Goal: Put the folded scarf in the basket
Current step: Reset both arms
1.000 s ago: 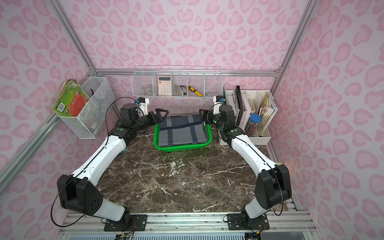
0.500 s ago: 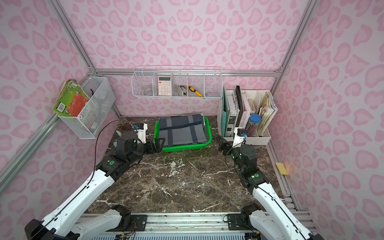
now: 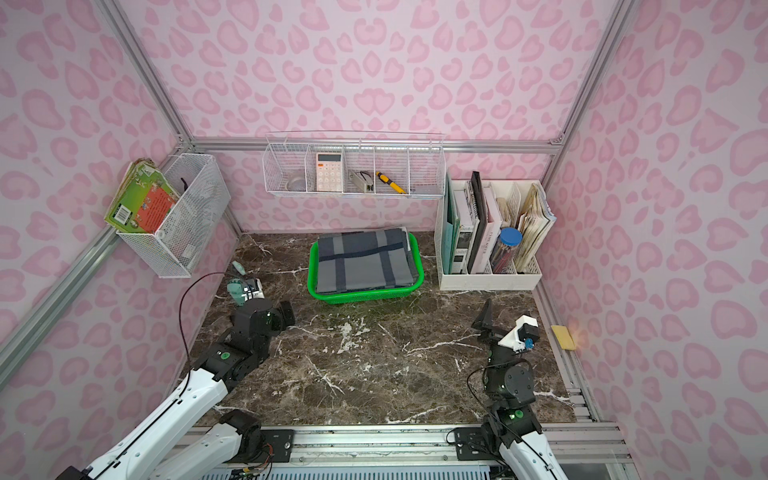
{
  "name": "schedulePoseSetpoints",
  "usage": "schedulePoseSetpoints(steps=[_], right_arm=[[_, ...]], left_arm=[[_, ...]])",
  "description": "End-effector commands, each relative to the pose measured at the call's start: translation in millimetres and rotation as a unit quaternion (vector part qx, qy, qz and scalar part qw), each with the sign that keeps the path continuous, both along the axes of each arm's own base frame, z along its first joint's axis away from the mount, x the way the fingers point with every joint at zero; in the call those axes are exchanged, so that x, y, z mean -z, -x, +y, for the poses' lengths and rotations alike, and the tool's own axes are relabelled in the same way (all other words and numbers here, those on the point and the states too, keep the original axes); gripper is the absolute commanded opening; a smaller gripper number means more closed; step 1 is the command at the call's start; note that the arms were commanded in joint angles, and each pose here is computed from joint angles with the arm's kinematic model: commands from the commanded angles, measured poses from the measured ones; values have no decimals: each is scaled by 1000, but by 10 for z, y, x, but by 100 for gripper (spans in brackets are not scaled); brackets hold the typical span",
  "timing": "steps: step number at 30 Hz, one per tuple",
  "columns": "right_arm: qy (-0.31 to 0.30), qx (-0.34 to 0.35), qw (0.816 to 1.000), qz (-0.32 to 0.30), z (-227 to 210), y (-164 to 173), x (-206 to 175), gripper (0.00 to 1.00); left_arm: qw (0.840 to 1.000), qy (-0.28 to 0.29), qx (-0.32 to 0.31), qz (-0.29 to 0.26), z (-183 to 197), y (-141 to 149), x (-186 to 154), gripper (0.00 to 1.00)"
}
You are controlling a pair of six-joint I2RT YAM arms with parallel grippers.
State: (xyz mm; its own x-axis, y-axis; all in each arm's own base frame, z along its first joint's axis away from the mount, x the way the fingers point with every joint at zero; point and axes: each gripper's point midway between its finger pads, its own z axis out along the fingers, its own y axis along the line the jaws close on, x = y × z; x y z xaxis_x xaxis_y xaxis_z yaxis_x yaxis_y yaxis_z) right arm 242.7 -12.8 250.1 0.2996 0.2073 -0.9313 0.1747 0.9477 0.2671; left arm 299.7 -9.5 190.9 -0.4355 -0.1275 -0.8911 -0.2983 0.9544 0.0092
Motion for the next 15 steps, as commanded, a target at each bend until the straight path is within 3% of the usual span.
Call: schedulePoseSetpoints(steps=[1, 5, 15], right_arm=[[-7, 43, 999, -8, -157, 21, -10, 99], [28, 32, 999, 21, -102, -113, 145, 99], [53, 33, 993, 98, -213, -504, 410, 99]], left_arm=[[1000, 3, -27, -13, 140, -66, 63, 99], [997, 24, -70, 5, 342, -40, 302, 99], [995, -9, -95, -8, 621, -88, 415, 99]])
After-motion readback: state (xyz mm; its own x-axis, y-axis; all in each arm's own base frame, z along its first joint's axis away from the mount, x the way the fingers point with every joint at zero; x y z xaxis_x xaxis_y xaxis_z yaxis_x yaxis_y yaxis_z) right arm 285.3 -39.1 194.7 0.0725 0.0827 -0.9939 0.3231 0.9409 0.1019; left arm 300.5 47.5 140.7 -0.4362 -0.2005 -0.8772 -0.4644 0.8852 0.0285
